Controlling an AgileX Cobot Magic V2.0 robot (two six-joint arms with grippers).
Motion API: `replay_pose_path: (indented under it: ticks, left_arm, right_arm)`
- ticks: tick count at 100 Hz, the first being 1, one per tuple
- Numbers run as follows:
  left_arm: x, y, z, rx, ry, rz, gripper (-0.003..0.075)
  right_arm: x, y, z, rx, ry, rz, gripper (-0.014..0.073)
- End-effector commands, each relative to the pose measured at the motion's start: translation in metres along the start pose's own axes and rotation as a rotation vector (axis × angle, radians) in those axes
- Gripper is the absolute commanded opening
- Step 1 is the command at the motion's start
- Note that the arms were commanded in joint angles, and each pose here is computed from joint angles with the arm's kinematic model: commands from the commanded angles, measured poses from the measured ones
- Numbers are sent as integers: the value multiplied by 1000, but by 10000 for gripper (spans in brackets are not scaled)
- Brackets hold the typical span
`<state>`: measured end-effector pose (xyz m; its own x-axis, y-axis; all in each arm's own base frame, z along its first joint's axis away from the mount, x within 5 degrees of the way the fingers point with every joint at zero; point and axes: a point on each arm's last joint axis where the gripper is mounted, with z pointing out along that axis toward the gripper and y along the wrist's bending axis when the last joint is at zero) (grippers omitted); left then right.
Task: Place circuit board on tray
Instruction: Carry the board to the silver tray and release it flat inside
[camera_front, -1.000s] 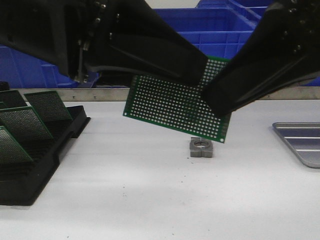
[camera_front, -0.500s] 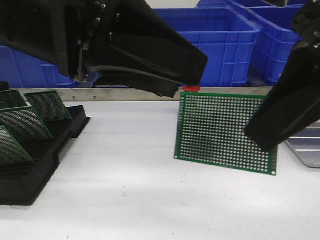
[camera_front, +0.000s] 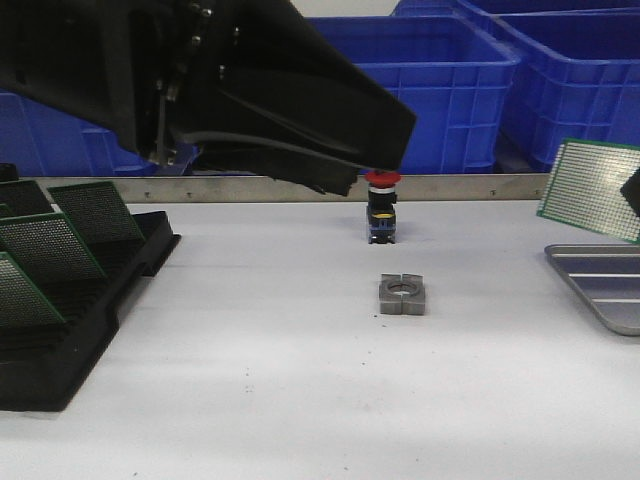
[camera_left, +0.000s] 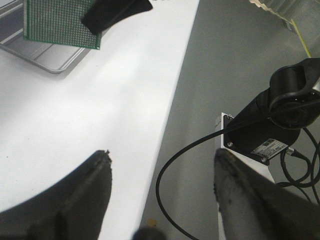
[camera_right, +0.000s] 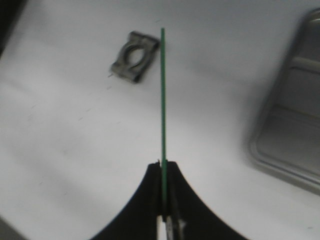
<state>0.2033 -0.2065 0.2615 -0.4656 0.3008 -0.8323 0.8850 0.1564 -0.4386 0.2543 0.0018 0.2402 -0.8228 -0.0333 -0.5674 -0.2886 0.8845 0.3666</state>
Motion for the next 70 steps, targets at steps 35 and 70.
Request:
replay_pose_path:
  ticks: [35,70]
  left_arm:
    - [-17,-13,-4,48,-80,19,413]
    - [-17,-13,-4,48,-81,18,413]
  right_arm:
    - [-18,-52,27,261,-146,148,-62]
    - [-25,-61,27,323,-189,146,335]
